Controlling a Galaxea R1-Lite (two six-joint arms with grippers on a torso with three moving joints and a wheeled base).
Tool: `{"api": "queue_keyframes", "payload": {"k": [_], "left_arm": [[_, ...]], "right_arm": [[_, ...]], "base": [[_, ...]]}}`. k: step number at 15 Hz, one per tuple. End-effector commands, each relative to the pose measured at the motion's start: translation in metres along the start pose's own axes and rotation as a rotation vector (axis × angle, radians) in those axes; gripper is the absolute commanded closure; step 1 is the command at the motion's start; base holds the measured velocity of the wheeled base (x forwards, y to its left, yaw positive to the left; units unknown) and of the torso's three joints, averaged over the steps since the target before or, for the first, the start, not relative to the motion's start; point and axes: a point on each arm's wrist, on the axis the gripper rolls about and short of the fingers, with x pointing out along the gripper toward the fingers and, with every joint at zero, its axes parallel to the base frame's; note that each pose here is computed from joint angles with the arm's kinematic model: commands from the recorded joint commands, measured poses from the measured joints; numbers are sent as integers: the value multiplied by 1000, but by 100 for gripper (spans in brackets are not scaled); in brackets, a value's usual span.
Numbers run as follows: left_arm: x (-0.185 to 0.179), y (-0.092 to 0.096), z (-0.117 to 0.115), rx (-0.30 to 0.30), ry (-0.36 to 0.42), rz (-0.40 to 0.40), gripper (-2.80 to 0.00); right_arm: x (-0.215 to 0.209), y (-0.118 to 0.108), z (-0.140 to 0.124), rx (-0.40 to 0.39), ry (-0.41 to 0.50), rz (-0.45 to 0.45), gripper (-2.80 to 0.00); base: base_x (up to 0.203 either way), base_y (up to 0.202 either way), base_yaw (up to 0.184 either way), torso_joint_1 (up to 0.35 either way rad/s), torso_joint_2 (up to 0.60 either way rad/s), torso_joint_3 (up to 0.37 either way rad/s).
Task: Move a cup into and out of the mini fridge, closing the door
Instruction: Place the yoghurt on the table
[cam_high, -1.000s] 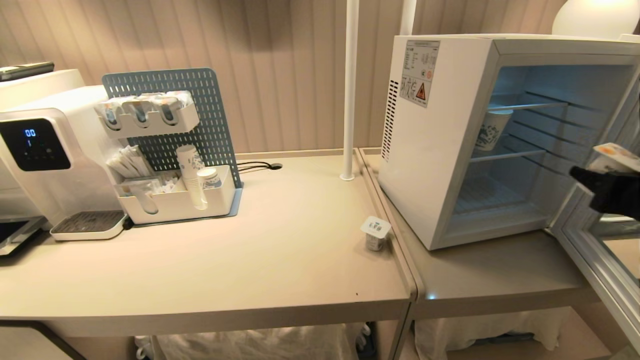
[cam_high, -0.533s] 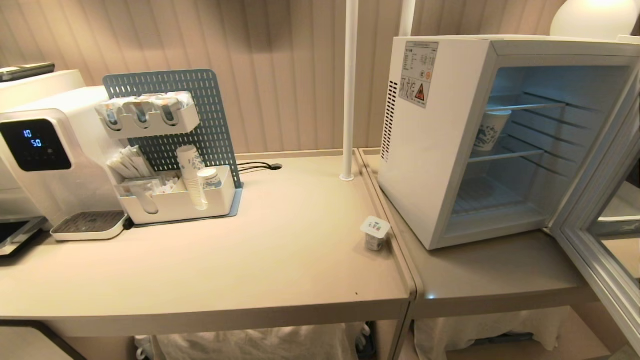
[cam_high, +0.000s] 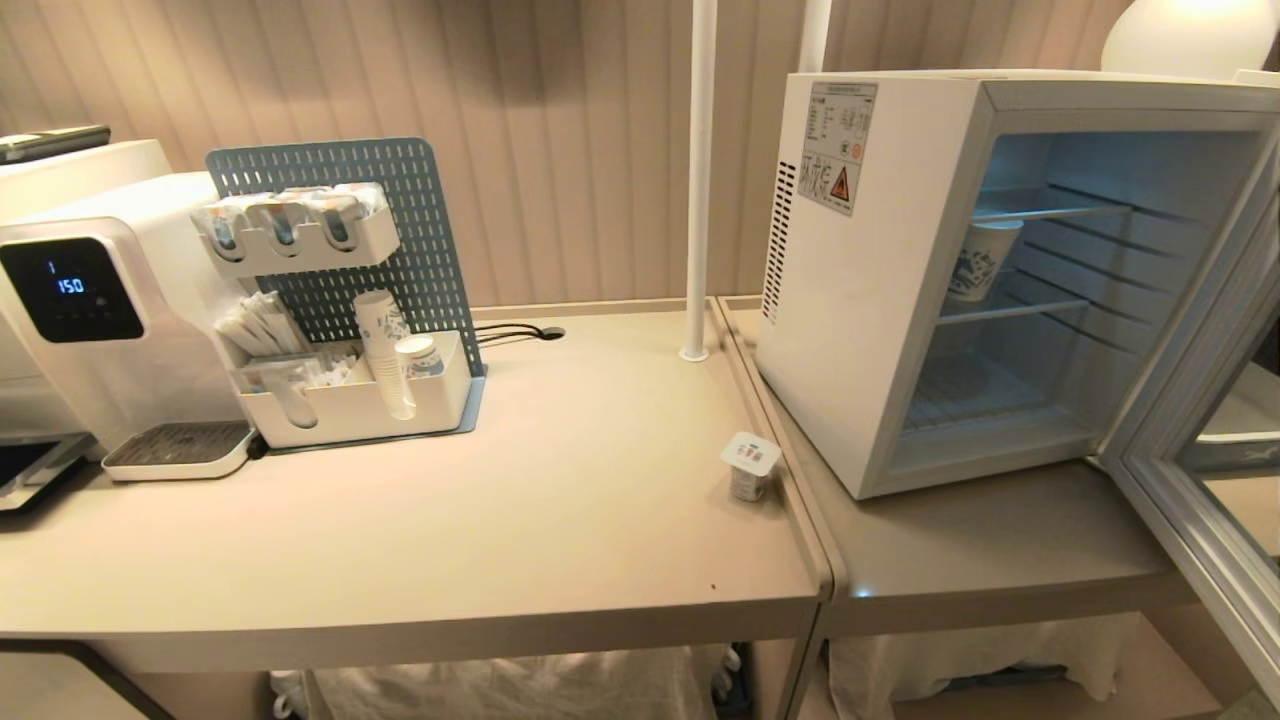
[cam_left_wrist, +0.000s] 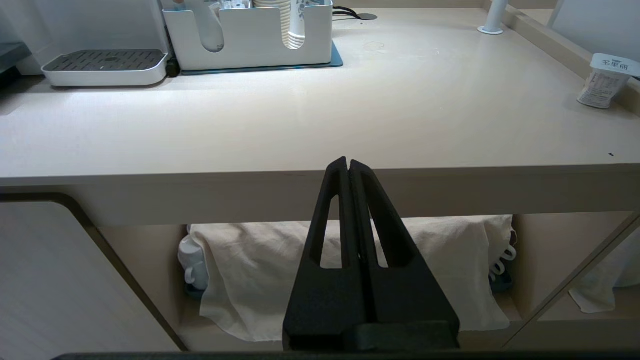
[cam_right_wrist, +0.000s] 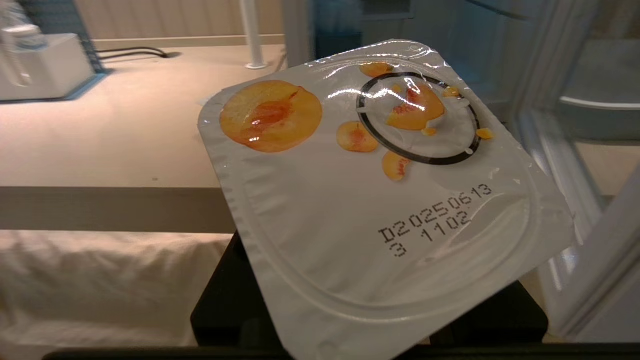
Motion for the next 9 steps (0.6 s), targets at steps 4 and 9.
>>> {"api": "queue_keyframes", "payload": {"k": [4, 9], "left_arm": [[0, 0, 0, -1, 1, 0, 0], [0, 0, 0, -1, 1, 1, 0]], "right_arm": [[3, -2, -21, -35, 67, -87, 0], [3, -2, -21, -33, 67, -87, 0]], "base": [[0, 0, 0, 0, 0, 0], [0, 14, -1, 0, 1, 0]]}}
